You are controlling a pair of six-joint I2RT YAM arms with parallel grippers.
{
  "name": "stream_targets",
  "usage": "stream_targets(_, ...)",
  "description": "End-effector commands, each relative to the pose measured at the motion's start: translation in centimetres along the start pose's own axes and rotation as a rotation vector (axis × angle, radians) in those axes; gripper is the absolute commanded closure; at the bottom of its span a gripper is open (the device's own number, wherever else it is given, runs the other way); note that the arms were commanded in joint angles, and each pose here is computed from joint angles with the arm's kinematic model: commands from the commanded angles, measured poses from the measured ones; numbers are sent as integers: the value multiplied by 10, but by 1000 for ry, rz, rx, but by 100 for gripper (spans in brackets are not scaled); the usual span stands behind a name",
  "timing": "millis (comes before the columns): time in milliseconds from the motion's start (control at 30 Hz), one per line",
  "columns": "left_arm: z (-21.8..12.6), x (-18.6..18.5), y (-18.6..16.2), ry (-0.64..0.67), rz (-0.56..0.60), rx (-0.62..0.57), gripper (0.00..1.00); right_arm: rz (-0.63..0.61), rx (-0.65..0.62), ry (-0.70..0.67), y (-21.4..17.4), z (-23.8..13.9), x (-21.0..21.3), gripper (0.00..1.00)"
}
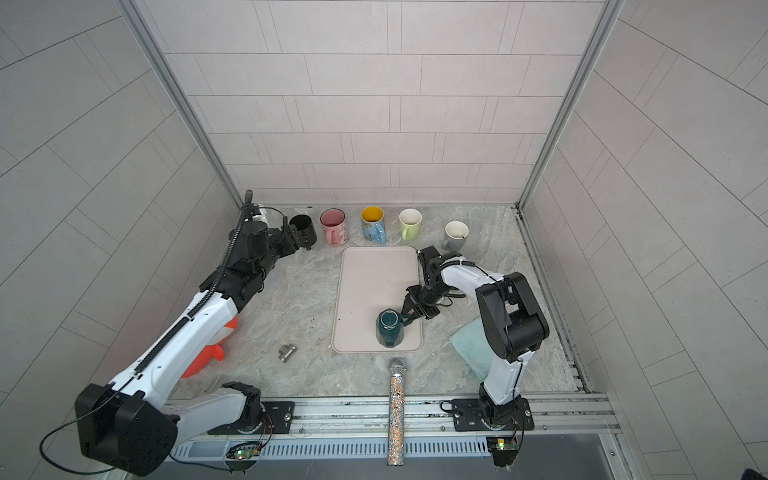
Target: Turn the mug right side up
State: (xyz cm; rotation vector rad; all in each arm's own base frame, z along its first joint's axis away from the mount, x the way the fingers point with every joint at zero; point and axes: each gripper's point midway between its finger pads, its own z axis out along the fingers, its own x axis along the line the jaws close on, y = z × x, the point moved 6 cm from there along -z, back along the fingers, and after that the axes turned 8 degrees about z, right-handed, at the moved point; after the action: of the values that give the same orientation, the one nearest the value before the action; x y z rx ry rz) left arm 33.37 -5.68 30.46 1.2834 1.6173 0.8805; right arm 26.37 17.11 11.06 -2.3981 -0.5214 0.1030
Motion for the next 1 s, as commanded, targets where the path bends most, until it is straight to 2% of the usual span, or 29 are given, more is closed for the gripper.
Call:
stream_targets(0, -5, 4, 4, 8, -9, -25, 31, 31, -10, -33, 0, 2, -4, 78)
stream_targets(300, -3, 4, 2, 8, -10, -19, 31, 29, -12, -32, 1, 3, -3, 91)
stream_targets(400, -3, 5, 3, 11, -10, -21, 31, 28, -11, -31, 2, 3, -3, 100)
stream_targets(967, -3, 5, 4, 8, -14, -16, 30, -213, -45, 175, -16, -26, 44, 100)
